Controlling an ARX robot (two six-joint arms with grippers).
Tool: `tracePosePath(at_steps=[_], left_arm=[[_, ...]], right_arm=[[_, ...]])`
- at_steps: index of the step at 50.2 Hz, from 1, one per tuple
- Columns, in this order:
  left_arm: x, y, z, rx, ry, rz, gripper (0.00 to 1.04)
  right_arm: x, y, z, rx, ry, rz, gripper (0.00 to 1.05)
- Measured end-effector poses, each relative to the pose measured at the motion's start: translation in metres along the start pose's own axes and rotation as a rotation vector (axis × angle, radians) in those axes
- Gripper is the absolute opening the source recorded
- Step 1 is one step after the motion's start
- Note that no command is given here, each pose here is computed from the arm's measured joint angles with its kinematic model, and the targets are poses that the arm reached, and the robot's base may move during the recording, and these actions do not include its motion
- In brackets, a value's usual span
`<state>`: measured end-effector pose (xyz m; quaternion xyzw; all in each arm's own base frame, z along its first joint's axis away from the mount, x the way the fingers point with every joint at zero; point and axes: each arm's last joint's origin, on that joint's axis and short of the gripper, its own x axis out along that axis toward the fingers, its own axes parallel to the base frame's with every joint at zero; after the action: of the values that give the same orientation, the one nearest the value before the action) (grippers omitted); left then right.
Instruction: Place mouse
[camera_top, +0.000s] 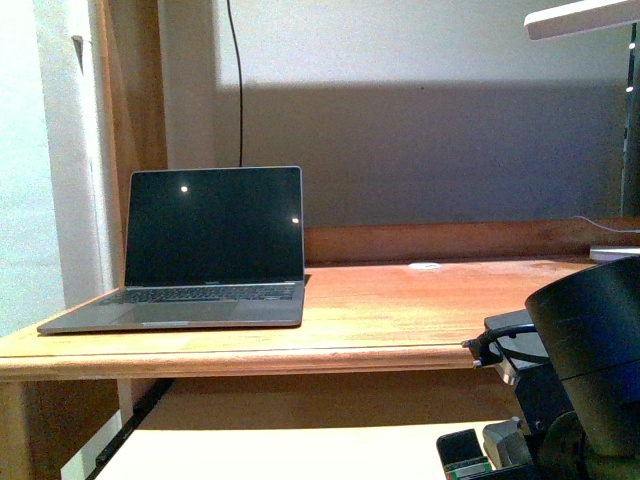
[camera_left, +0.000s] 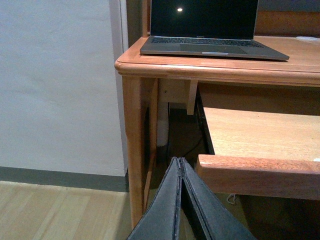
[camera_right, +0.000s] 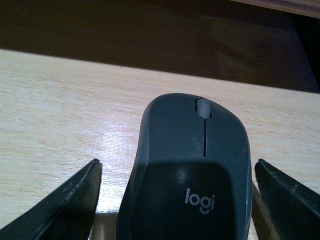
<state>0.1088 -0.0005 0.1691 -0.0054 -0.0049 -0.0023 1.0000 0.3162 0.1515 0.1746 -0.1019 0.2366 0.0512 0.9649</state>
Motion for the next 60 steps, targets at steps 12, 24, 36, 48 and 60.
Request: tracePosePath(at_steps=[12, 24, 36, 48, 60], left_arm=[[-0.011, 0.000, -0.003, 0.000, 0.010, 0.000, 0.03], [-0.011, 0.000, -0.003, 0.000, 0.005, 0.000, 0.03], [-0.011, 0.000, -0.003, 0.000, 0.006, 0.000, 0.03], [-0.011, 0.000, -0.003, 0.000, 0.006, 0.000, 0.03], [-0.011, 0.000, -0.003, 0.000, 0.006, 0.000, 0.32]], right_arm=[[-0.002, -0.002, -0.001, 0.044, 0.010, 0.030, 0.60], [-0.035, -0.011, 0.009, 0.113, -0.023, 0.103, 0.55], [-0.089, -0.025, 0.039, 0.139, -0.129, 0.147, 0.55], [-0.079, 0.002, 0.108, 0.141, -0.220, 0.141, 0.55], [-0.033, 0.049, 0.158, 0.121, -0.217, 0.117, 0.55]])
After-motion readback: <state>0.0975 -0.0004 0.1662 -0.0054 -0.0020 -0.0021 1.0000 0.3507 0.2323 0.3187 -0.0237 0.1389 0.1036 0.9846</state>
